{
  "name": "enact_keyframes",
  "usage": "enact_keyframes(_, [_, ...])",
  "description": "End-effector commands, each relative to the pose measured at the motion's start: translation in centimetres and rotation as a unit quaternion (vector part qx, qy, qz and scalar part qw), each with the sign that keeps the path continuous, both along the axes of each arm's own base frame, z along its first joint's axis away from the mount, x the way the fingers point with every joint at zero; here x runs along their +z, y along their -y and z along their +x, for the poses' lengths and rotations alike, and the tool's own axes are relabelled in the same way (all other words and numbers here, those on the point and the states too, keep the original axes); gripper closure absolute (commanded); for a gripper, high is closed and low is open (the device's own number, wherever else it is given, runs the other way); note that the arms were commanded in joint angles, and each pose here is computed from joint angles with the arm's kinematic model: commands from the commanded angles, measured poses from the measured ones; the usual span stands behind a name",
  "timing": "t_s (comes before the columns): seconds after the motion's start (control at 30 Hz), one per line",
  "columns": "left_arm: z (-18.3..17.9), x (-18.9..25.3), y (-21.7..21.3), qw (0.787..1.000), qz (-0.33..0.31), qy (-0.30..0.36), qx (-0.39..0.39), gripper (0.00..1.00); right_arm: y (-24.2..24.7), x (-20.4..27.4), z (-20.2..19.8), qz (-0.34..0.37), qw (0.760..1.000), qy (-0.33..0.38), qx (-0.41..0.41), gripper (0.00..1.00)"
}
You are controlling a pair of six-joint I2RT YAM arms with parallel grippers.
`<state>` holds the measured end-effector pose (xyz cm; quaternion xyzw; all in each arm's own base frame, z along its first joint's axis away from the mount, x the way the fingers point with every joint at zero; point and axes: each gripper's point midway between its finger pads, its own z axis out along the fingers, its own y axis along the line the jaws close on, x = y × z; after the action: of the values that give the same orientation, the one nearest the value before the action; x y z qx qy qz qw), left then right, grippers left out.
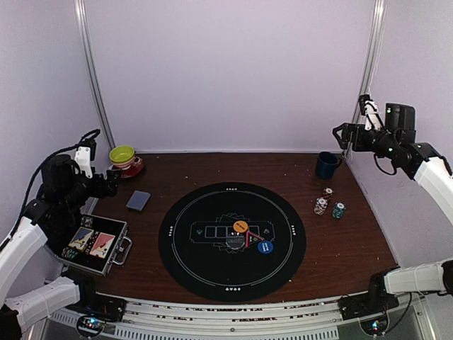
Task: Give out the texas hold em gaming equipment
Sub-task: Pick up the dealer button from the community card area.
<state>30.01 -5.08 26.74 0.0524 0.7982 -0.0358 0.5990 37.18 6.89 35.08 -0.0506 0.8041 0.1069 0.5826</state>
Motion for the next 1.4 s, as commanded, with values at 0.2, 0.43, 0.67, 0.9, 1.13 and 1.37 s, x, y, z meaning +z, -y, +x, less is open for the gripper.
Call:
enact_keyframes(0.2, [-0.1, 1.1, -1.2, 0.998, -0.027, -0.010, 0.049, 0.02, -7.0, -0.2, -1.4, -0.061, 0.983, -0.022, 0.173, 0.00])
enact_keyframes(0.43, [-0.4, -0.1, -0.9, 0.997, -0.050, -0.033, 0.047, 0.02, -15.4, -2.7, -2.2, -0.150, 0.944, -0.030, 0.293, 0.00])
enact_keyframes(0.67, [-1.3, -0.8, -0.5, 0.997, -0.062, -0.037, 0.033, 0.02, -25.3, -10.7, -5.0, -0.273, 0.869, -0.060, 0.409, 0.00])
enact_keyframes(0.9, [-2.0, -1.0, -0.5, 0.997, -0.069, -0.030, 0.030, 0.02, -31.7, -18.4, -7.3, -0.342, 0.797, -0.103, 0.488, 0.00])
enact_keyframes(1.13, [-2.1, -0.9, -0.4, 0.997, -0.071, -0.027, 0.027, 0.02, -33.1, -25.1, -10.0, -0.397, 0.739, -0.150, 0.523, 0.00])
enact_keyframes(1.37, [-2.4, -0.5, -0.6, 0.997, -0.072, -0.017, 0.030, 0.02, -32.6, -28.1, -10.2, -0.420, 0.725, -0.168, 0.519, 0.00])
